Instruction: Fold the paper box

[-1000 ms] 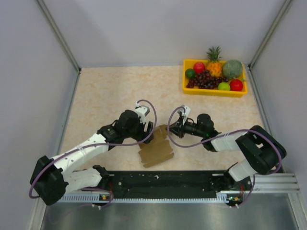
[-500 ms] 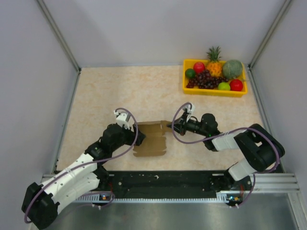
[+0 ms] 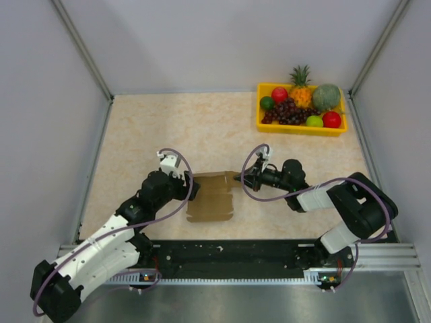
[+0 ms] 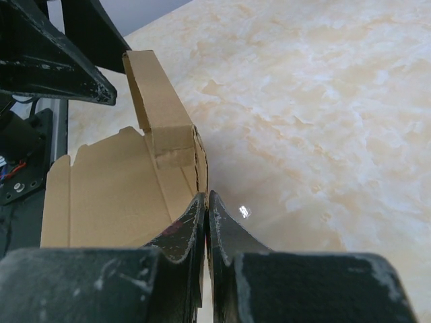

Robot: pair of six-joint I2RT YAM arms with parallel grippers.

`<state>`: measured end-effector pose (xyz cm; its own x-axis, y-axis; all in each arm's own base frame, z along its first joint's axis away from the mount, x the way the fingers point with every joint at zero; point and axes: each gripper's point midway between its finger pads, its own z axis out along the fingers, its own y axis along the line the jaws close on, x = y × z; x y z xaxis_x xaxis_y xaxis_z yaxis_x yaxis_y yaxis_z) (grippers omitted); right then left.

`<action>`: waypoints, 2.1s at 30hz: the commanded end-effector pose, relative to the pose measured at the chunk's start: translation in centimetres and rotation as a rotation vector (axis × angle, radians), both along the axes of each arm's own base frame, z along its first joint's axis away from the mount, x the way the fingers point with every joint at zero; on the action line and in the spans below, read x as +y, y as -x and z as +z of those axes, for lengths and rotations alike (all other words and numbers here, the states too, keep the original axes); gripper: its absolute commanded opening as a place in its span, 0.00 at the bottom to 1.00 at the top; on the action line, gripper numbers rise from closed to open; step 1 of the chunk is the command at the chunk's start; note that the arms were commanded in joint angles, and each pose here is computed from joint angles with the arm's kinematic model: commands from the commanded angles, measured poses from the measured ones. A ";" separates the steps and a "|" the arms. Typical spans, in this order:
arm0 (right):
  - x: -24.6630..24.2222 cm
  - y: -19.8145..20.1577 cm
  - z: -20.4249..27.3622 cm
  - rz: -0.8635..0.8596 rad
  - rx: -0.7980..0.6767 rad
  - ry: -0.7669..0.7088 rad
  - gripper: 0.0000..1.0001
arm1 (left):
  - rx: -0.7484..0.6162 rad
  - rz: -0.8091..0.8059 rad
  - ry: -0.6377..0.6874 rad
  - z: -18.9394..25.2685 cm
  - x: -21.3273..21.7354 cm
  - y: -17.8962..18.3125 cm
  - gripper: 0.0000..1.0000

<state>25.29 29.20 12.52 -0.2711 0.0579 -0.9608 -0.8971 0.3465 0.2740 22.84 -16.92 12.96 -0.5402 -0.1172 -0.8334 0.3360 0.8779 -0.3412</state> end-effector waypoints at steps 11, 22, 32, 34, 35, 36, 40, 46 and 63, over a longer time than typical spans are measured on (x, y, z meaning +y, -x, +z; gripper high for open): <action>1.0 0.8 1.1 0.176 -0.045 0.049 0.00 | 0.052 -0.683 -0.065 7.1 -7.5 3.7 0.71; 0.8 1.8 1.6 0.285 0.020 0.032 0.00 | 0.037 -0.720 -0.157 8.6 -8.6 1.4 0.72; 0.1 2.5 2.7 0.298 0.025 -0.025 0.00 | -0.054 -0.643 -0.057 9.3 -8.4 1.5 0.83; 0.0 2.6 2.9 0.304 0.017 -0.024 0.00 | -0.002 -0.692 -0.080 8.2 -8.9 1.6 0.83; 0.0 2.6 3.0 0.307 0.013 -0.024 0.00 | -0.009 -0.724 -0.103 7.9 -9.0 1.6 0.82; 0.0 2.7 3.1 0.309 0.013 -0.023 0.00 | 0.028 -0.751 -0.111 7.7 -8.9 2.1 0.82; 0.0 2.8 3.3 0.326 0.006 -0.020 0.00 | 0.092 -0.821 -0.141 5.4 -9.3 2.4 0.82; 0.1 2.8 3.4 0.331 0.001 -0.021 0.00 | 0.208 -0.849 -0.179 2.6 -9.0 2.9 0.77; 0.0 1.7 3.2 0.252 0.043 -0.014 0.02 | 0.225 -0.794 -0.188 1.6 -9.2 1.9 0.43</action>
<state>22.82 29.27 13.48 -0.3752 -0.0427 -0.9260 -0.9236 0.1016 0.3696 20.31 -25.33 13.44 -0.5843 0.5095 -0.6316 0.8022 0.4804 -0.3546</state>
